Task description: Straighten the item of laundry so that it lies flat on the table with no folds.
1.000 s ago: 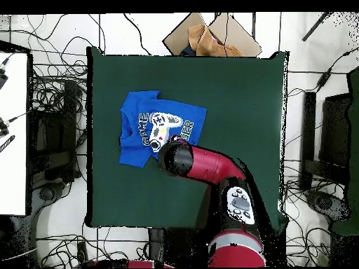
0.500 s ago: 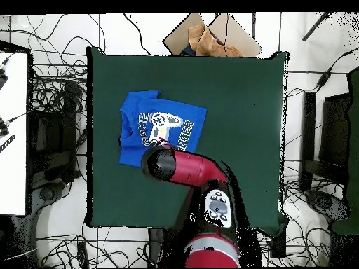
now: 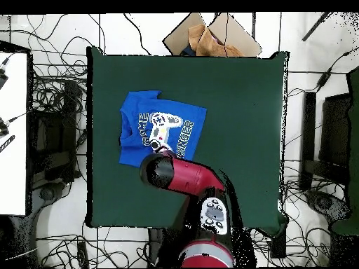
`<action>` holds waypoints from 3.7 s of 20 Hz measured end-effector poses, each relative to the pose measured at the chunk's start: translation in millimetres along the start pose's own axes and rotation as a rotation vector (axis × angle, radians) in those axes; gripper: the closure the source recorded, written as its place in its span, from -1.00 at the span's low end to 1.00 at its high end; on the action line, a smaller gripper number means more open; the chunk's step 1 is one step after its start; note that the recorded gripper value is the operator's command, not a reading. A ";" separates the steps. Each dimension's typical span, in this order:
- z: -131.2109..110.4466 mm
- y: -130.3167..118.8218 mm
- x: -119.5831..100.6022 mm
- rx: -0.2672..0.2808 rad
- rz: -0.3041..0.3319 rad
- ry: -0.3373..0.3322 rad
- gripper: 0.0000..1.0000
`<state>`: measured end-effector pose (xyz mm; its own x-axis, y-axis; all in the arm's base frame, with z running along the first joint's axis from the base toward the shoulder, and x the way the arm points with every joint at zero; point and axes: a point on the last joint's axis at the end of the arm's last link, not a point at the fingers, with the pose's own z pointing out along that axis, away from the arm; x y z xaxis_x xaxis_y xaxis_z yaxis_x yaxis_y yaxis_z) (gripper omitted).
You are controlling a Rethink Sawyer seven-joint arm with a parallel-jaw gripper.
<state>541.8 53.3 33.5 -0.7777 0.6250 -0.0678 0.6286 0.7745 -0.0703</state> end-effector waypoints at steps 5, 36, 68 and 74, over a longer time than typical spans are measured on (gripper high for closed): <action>2.9 -20.1 1.6 0.010 0.035 0.015 -1.00; -29.8 7.7 14.3 -0.042 0.113 0.015 -1.00; 73.6 66.0 91.7 -0.061 0.129 0.053 -1.00; 57.9 84.5 93.5 -0.096 0.127 0.094 -1.00</action>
<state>522.6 171.6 -36.3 -0.6926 0.7210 0.0233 0.7214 0.6920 0.0283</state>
